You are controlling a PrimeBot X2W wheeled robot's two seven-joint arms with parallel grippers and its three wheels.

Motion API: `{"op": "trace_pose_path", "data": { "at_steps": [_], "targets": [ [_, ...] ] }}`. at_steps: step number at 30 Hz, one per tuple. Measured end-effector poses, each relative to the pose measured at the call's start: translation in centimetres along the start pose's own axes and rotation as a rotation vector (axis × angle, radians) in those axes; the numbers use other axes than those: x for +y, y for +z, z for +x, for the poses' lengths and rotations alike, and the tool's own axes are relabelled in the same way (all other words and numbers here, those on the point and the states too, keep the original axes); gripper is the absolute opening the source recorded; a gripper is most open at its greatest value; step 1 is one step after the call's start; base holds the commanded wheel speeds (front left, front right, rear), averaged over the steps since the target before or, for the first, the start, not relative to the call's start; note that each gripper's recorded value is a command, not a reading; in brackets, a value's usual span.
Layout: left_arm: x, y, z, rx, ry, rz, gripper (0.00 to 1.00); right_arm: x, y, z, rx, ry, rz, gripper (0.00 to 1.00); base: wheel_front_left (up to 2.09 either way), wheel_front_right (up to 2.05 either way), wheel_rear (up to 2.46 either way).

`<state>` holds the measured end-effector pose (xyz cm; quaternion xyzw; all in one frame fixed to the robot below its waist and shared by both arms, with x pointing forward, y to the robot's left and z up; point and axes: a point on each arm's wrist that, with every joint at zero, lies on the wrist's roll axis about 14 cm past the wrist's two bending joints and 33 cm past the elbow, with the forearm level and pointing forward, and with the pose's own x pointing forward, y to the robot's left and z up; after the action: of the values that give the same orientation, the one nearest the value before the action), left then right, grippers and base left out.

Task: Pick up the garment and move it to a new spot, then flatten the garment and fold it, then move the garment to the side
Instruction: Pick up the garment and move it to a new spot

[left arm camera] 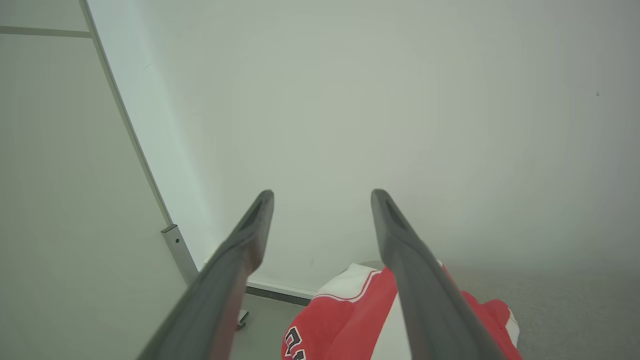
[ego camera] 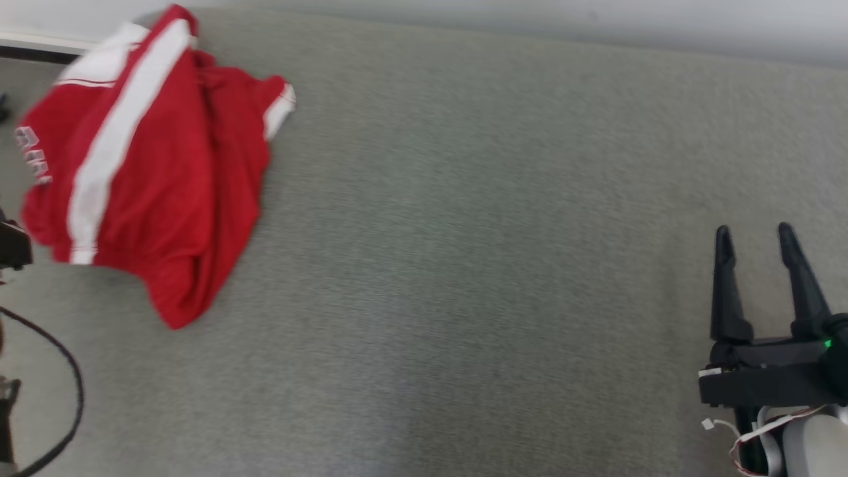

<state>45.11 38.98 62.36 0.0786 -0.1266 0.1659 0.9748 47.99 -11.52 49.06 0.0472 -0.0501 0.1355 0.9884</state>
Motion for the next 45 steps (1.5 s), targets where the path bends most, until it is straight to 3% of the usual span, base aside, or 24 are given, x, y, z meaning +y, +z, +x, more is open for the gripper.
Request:
{"op": "trace_pose_path", "data": {
  "at_steps": [5, 12, 19, 26, 27, 28, 29, 34, 38, 45],
  "targets": [
    [-3.3, -4.8, 2.8, 0.134, -0.066, -0.006, 1.00, -4.3, -0.8, -1.6, 0.026, -0.117, -0.027, 1.00, 0.00, 0.00, 0.00],
    [-7.0, -12.1, 4.2, 0.337, -0.139, -0.003, 1.00, -7.5, -1.6, -3.7, 0.064, -0.215, -0.051, 1.00, 0.00, 0.00, 0.00],
    [-8.2, -19.5, 2.3, 0.605, -0.157, -0.001, 1.00, -9.4, -2.0, -5.3, 0.090, -0.275, -0.074, 1.00, 0.00, 0.00, 0.00],
    [-9.0, -23.3, 0.0, 0.795, -0.156, -0.044, 1.00, -9.8, -2.0, -5.8, 0.097, -0.291, -0.078, 1.00, 0.00, 0.00, 0.00],
    [-9.1, -23.5, -0.3, 0.814, -0.162, -0.039, 0.72, -9.8, -2.0, -5.8, 0.097, -0.291, -0.078, 1.00, 0.00, 0.00, 0.00],
    [-9.0, -23.7, -0.4, 0.826, -0.159, -0.040, 0.29, -9.7, -2.0, -5.7, 0.096, -0.289, -0.077, 1.00, 0.00, 0.00, 0.00],
    [-8.9, -23.8, -0.5, 0.836, -0.157, -0.041, 0.00, -9.7, -2.0, -5.7, 0.095, -0.289, -0.076, 1.00, 0.00, 0.00, 0.00],
    [-8.8, -23.8, -0.6, 0.829, -0.155, -0.044, 0.00, -9.6, -1.7, -5.6, 0.087, -0.285, -0.075, 1.00, 0.00, 0.00, 0.00],
    [-8.3, -21.8, 0.9, 0.708, -0.151, -0.021, 0.00, -9.2, -1.2, -5.4, 0.075, -0.277, -0.073, 1.00, 0.00, 0.00, 0.00],
    [-7.3, -10.6, 7.3, 0.282, -0.142, 0.003, 0.00, -7.5, -0.1, -5.4, 0.043, -0.252, -0.037, 1.00, 0.00, 0.00, 0.00]
  ]
}}
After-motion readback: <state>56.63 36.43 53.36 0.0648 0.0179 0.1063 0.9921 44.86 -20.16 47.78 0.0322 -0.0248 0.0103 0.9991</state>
